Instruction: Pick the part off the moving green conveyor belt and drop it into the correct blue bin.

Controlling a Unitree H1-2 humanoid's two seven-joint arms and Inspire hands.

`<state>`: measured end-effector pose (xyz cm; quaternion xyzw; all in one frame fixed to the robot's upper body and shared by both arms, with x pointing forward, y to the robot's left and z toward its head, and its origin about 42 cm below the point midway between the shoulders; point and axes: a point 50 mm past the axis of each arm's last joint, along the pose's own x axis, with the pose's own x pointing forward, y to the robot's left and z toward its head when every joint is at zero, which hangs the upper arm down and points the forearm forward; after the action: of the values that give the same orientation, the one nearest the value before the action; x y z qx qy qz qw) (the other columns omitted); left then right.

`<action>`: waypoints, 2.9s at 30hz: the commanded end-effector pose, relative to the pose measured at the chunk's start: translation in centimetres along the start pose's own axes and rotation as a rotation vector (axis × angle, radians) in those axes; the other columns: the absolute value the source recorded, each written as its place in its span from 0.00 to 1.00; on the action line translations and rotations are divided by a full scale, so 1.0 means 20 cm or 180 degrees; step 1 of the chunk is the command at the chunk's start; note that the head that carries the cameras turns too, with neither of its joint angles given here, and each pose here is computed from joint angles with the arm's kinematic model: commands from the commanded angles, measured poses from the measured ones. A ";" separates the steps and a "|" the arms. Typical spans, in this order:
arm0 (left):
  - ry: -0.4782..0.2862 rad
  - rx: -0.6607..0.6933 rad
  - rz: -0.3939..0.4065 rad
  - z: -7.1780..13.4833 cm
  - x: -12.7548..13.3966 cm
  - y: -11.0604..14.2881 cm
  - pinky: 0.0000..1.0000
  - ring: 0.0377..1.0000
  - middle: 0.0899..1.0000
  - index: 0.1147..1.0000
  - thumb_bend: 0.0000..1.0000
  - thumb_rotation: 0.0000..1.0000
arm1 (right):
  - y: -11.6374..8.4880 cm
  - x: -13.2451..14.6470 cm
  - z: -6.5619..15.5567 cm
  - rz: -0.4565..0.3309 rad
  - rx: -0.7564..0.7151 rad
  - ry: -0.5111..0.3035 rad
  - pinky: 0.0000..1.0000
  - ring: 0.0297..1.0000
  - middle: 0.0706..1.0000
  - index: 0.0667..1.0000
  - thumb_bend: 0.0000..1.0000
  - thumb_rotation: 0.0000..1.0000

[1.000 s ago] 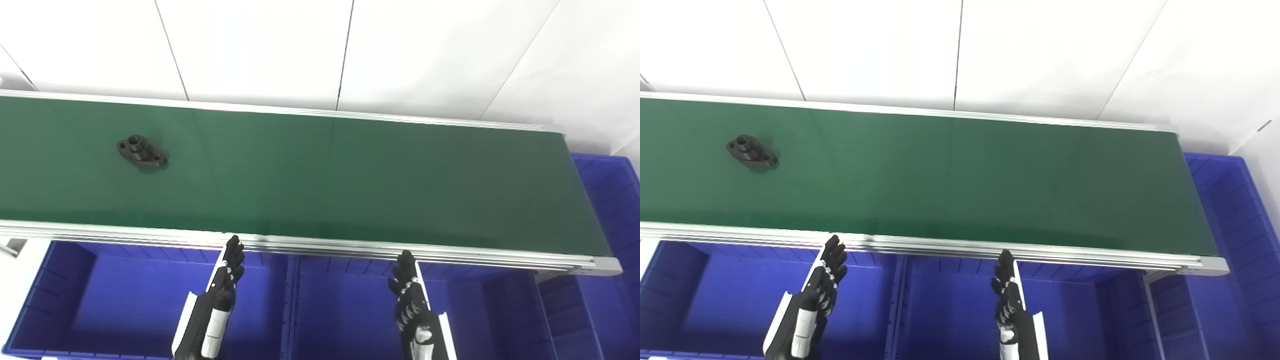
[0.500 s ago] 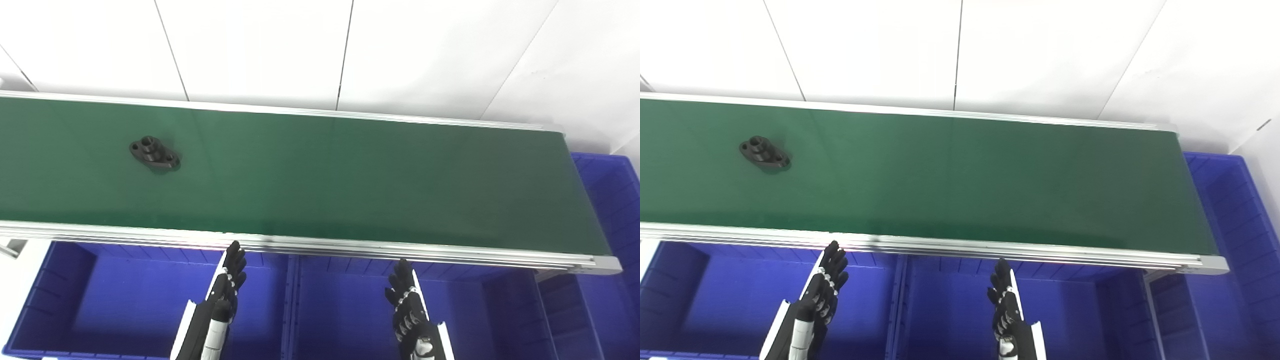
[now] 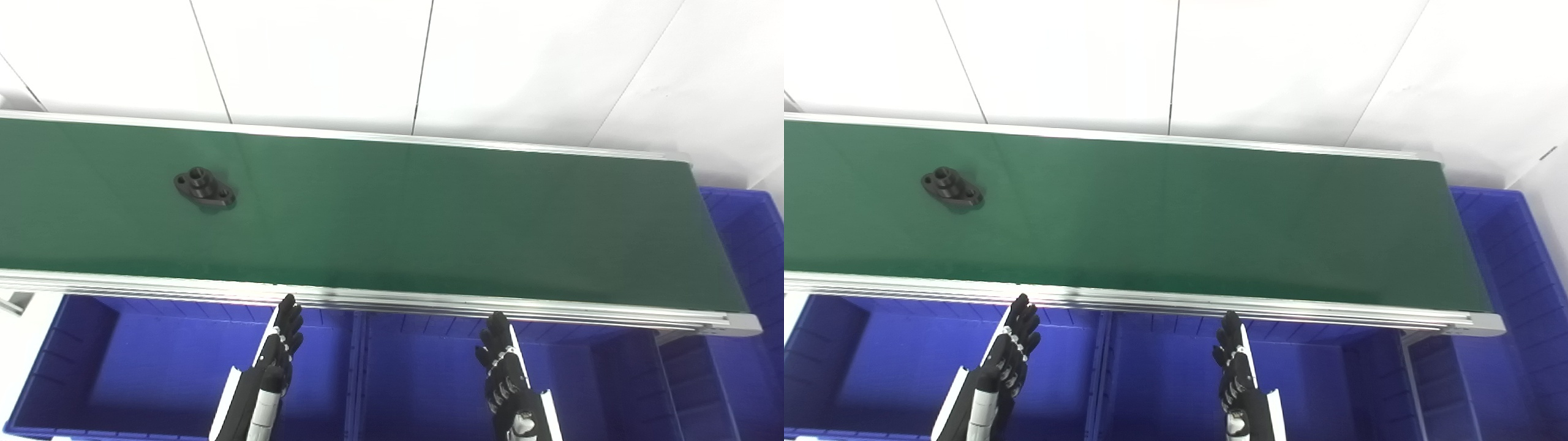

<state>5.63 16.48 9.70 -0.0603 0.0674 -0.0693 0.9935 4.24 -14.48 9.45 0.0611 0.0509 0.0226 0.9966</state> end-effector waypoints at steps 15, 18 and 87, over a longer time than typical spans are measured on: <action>-0.0166 0.0082 -0.0074 0.03 0.00 -0.02 1.00 1.00 1.00 1.00 0.75 1.00 | 0.00 0.01 0.05 -0.0024 0.0029 -0.0166 1.00 1.00 1.00 1.00 0.96 1.00; -0.0166 0.0087 -0.0071 0.02 0.00 -0.03 1.00 1.00 1.00 1.00 0.74 1.00 | 0.00 0.01 0.04 -0.0022 0.0060 -0.0169 1.00 1.00 1.00 1.00 0.95 1.00; -0.0145 0.0219 -0.0069 -0.13 0.07 -0.13 1.00 1.00 1.00 1.00 0.75 0.95 | -0.09 0.46 0.59 -0.0027 -0.1428 -0.1565 0.78 0.88 0.91 0.95 0.98 0.64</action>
<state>6.39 13.79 6.49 -0.0180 0.0577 -0.0800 0.9950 14.34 -17.44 19.04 -0.1558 -0.1930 0.0137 0.9686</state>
